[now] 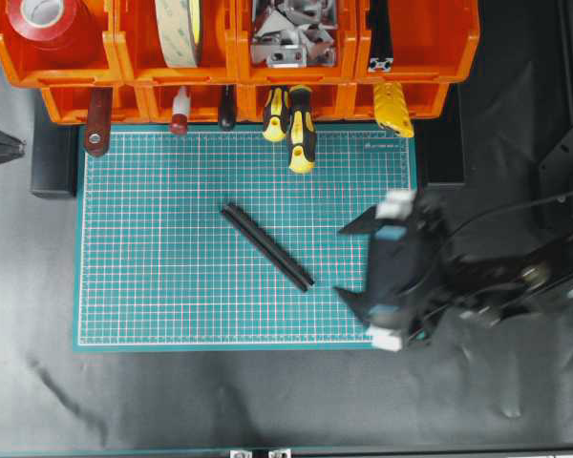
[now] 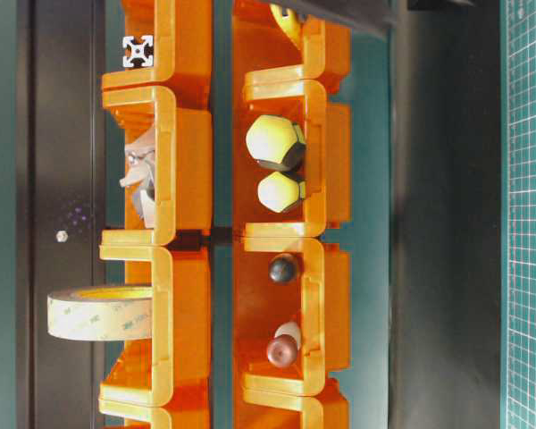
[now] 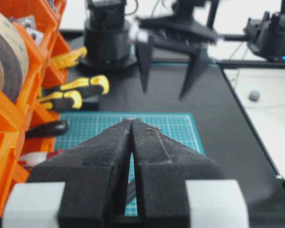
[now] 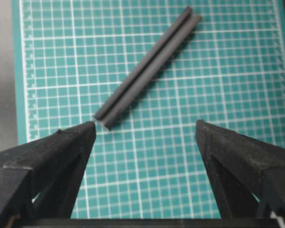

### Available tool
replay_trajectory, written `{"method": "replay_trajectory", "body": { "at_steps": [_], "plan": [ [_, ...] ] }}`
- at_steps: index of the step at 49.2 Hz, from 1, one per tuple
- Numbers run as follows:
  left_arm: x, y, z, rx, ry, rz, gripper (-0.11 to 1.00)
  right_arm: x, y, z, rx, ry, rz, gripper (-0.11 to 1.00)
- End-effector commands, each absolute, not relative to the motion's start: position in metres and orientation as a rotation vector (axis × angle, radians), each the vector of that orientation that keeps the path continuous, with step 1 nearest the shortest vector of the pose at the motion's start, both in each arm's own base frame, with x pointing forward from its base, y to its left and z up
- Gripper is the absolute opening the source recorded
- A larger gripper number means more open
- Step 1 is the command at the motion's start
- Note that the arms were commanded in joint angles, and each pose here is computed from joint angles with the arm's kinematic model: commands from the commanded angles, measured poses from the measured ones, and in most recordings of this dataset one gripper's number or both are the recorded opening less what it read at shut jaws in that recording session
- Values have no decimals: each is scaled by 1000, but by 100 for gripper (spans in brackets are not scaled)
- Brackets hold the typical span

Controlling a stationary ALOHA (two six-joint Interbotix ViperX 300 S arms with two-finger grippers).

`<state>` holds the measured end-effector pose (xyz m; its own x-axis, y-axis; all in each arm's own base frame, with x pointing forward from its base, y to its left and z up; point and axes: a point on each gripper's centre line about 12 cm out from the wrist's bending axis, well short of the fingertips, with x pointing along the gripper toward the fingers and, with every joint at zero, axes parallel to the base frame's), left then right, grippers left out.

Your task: Pick frame from container rack with right arm.

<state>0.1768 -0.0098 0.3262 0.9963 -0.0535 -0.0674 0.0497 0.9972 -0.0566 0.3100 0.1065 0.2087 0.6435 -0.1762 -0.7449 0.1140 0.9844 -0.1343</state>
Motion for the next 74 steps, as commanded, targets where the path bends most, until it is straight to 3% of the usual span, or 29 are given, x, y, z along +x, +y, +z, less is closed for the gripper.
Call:
{"method": "replay_trajectory", "body": {
  "at_steps": [1,30,45,74],
  "plan": [
    [178,-10,332,-54,57,-53,0,297,97,234,-18,772,-146,81],
    [177,-10,332,-54,57,-53,0,206,50,288,130,462,-47,81],
    [176,-10,331,-55,54,-55,0,200,41,298,66,388,-57,81],
    [174,-10,323,-55,64,-53,0,199,36,295,49,383,-77,80]
  ]
}}
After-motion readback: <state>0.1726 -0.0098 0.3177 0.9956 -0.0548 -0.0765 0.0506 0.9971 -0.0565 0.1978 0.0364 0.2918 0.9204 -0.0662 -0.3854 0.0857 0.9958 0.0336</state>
